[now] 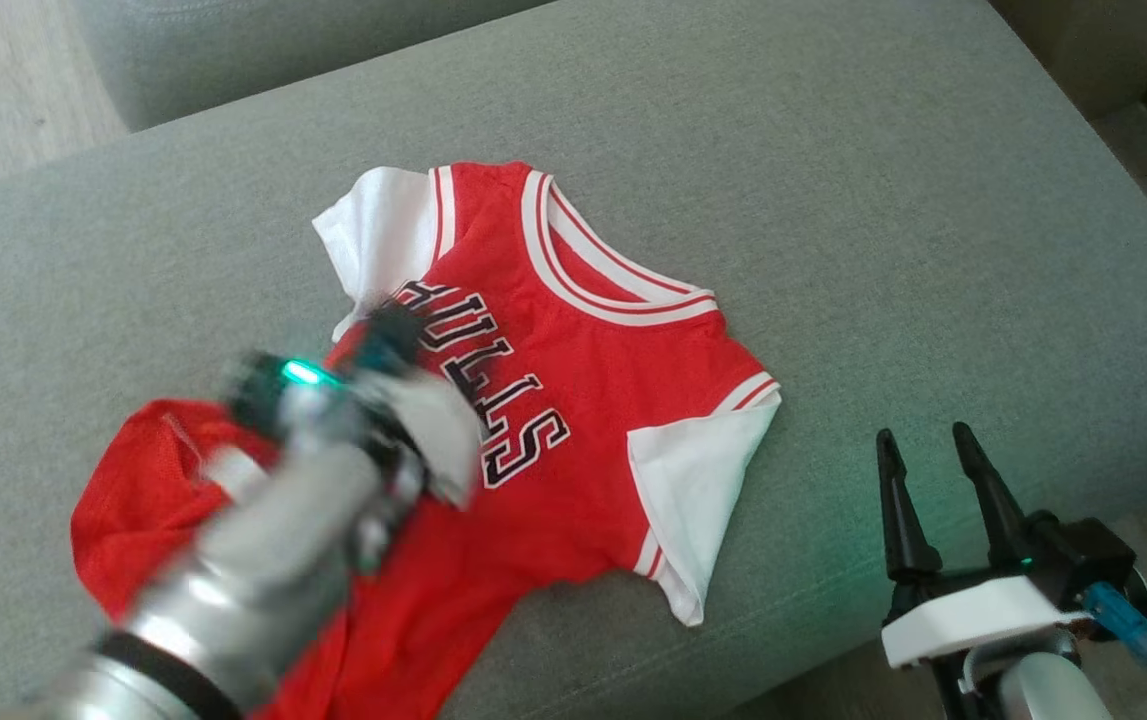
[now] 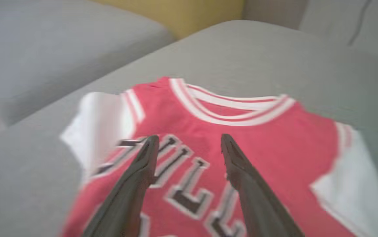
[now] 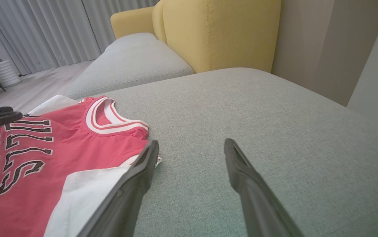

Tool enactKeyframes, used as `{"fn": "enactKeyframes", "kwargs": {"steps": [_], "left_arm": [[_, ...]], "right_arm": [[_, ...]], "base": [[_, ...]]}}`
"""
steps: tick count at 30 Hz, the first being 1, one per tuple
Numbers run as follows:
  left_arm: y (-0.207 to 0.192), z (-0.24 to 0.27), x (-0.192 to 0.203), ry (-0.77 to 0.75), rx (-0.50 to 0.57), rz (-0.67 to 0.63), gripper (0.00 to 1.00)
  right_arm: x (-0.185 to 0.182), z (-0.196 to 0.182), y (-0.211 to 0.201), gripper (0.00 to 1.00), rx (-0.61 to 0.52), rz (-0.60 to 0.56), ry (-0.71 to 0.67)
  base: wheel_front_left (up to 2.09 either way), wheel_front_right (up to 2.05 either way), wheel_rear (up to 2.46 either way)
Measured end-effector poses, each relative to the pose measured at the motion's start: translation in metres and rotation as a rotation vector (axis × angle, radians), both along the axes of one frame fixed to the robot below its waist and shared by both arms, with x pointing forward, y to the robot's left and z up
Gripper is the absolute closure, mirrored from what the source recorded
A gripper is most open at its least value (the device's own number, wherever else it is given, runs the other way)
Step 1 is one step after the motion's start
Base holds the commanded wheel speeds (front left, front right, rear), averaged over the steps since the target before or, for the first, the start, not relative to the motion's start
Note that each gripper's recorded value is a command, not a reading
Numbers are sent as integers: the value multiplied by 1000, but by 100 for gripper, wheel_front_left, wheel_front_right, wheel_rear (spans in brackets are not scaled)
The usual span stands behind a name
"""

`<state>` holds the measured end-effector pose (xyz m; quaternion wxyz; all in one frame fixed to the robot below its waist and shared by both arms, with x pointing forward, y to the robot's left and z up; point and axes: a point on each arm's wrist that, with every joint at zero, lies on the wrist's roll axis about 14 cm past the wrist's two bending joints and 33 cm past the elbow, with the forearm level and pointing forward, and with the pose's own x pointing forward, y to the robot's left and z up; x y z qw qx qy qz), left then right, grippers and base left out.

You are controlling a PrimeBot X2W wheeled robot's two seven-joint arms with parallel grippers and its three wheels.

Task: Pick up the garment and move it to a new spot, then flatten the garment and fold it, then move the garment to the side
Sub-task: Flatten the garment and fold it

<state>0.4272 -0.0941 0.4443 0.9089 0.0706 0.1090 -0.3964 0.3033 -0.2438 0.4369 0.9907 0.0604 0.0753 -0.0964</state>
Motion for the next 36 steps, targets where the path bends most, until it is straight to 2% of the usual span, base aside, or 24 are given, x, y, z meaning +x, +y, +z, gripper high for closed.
{"fn": "enactKeyframes", "kwargs": {"steps": [2,4,9,15,16,17,21,24,29,33,34,35,36], "left_arm": [[19,3,26,-2,29,81,0],[30,-5,35,35,63,117,0],[45,-43,32,211,160,136,0],[54,-64,32,315,231,147,0],[54,-65,33,326,231,149,72],[53,-67,33,347,237,137,100],[50,-66,42,368,199,147,100],[52,-43,76,237,144,188,100],[50,23,134,-34,55,207,100],[43,56,155,-154,26,196,100],[44,55,155,-150,35,193,65],[46,49,155,-134,47,191,2],[48,42,153,-112,61,191,0]], "right_arm": [[0,-1,1,0,1,2,4],[0,-2,1,0,6,1,7],[-1,-5,2,0,7,2,20],[-3,-8,-1,0,5,-10,32],[-4,-9,-2,0,4,-12,34],[-4,-9,-2,0,4,-15,37],[-7,-11,-4,0,2,-23,47],[-5,-13,-6,0,-1,-29,55],[3,-3,-11,0,-6,-38,25],[0,-5,-12,0,-3,-45,31],[-1,-5,-12,0,-1,-45,32],[-2,-5,-12,0,0,-47,33],[-3,-5,-12,0,5,-49,32]], "base": [[0,0,0],[0,0,0],[0,0,0],[0,0,0],[0,0,0],[0,0,0],[0,0,0],[0,0,0],[0,0,0],[0,0,0],[0,0,0],[0,0,0],[0,0,0]]}}
